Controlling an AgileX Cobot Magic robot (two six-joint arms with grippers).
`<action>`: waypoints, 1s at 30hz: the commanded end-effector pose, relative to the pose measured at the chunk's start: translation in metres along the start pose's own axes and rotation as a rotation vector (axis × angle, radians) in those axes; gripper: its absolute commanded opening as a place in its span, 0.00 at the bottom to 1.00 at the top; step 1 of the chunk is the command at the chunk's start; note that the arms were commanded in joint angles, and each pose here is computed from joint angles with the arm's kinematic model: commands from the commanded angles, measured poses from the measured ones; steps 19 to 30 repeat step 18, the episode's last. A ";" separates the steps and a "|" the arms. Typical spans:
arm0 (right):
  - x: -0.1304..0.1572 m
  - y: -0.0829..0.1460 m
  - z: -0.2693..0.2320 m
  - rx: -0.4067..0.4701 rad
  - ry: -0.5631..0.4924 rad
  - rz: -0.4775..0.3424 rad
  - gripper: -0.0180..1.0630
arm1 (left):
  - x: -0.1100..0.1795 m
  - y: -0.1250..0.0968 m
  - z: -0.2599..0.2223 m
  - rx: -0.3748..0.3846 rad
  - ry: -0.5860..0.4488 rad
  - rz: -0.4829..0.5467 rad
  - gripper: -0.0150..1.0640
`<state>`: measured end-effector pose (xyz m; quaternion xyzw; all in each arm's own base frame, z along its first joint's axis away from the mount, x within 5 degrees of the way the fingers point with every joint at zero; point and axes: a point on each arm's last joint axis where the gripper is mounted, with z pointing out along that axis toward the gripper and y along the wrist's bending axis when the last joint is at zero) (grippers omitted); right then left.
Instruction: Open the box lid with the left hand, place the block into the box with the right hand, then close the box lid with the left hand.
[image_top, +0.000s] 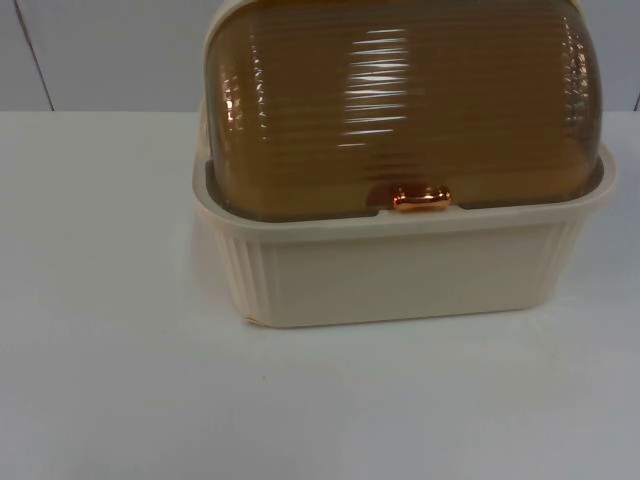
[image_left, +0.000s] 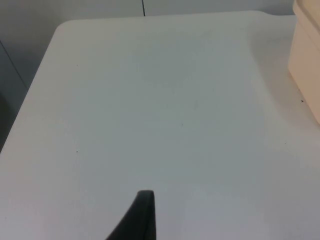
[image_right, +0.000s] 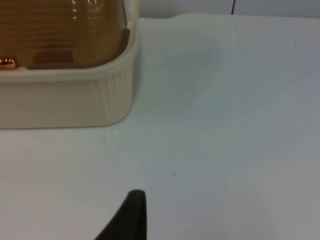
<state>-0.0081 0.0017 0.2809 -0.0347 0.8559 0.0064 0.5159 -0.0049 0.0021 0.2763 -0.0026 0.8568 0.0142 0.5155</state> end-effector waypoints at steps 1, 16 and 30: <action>0.000 -0.001 0.001 0.010 -0.010 0.008 0.99 | 0.001 0.000 0.001 -0.001 0.005 -0.001 0.98; 0.001 -0.002 0.001 0.017 -0.010 0.031 0.99 | 0.001 0.000 0.001 -0.001 0.005 -0.001 0.98; 0.001 -0.002 0.001 0.017 -0.010 0.031 0.99 | 0.001 0.000 0.001 -0.001 0.005 -0.001 0.98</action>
